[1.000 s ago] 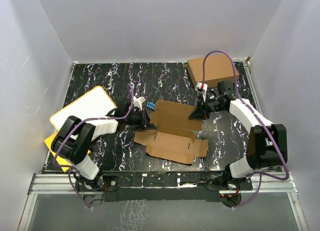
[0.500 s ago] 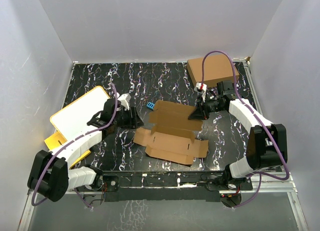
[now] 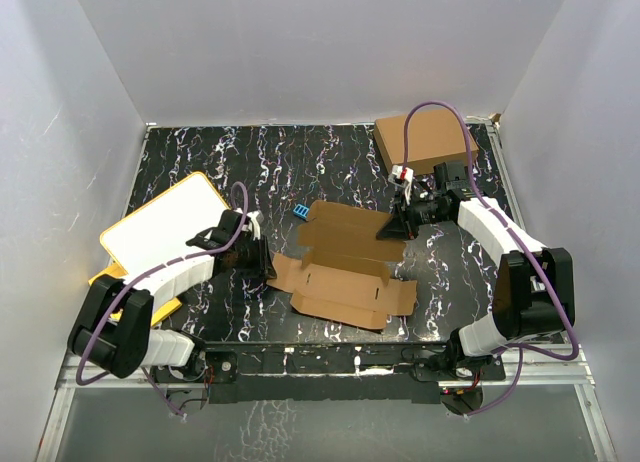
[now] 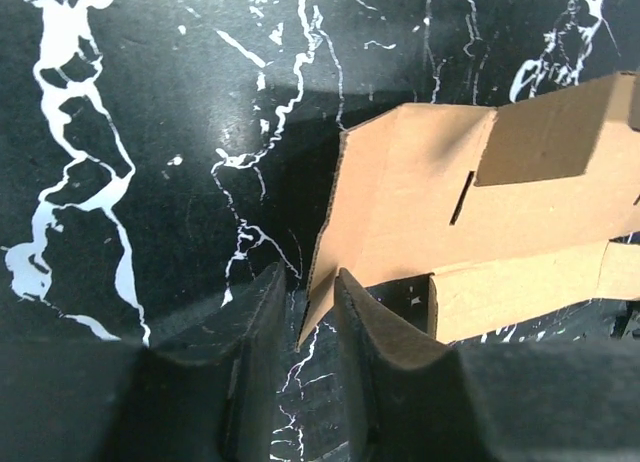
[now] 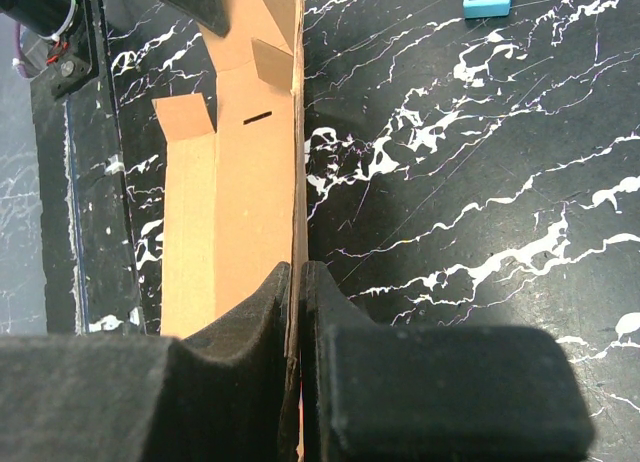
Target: Fold the paper box
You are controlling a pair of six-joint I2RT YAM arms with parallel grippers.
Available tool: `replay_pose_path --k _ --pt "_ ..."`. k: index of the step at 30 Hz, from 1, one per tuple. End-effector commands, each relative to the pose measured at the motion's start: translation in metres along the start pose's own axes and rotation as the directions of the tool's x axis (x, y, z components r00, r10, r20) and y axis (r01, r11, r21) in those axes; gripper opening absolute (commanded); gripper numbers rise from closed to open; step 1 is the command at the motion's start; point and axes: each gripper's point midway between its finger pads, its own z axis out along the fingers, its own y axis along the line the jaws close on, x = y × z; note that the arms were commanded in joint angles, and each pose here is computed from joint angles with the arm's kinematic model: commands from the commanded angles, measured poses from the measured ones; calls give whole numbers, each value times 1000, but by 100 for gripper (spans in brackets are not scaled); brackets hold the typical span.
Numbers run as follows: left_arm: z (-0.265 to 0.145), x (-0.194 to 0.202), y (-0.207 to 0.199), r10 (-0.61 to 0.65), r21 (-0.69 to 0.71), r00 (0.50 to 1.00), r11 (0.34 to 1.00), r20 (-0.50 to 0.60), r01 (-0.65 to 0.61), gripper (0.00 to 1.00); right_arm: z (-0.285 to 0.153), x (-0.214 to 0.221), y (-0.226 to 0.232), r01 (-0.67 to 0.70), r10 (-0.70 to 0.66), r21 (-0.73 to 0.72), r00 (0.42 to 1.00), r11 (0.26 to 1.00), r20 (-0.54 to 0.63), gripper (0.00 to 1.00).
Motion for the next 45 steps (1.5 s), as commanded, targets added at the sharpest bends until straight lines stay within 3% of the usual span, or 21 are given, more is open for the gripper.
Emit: replay_pose_path --k 1,6,11,18,25,35,41,45 --pt "-1 -1 -15 -10 83 1000 997 -5 10 20 1 -11 5 74 -73 -39 997 996 39 8" --pt "1 -11 -27 4 141 1000 990 17 -7 0 1 -18 9 99 -97 -47 994 994 46 8" --pt "-22 -41 -48 33 181 992 982 120 -54 0 -3 -43 9 178 -176 -23 982 984 66 8" --pt "-39 -63 -74 70 254 984 961 167 -111 0 9 -64 22 251 -245 -65 966 966 85 8" --pt "-39 -62 -87 108 336 977 927 187 -166 0 16 -68 20 171 -167 -16 977 985 134 8" --pt "-22 -45 -14 99 -4 988 995 115 -99 0 6 -58 12 131 -132 18 978 991 164 8" --pt "-22 -40 -11 121 -13 988 993 92 -120 0 6 -51 13 127 -126 1 979 992 162 8" --pt "-23 -36 -13 121 18 985 992 122 -124 0 7 -55 37 243 -221 -107 957 964 186 8"
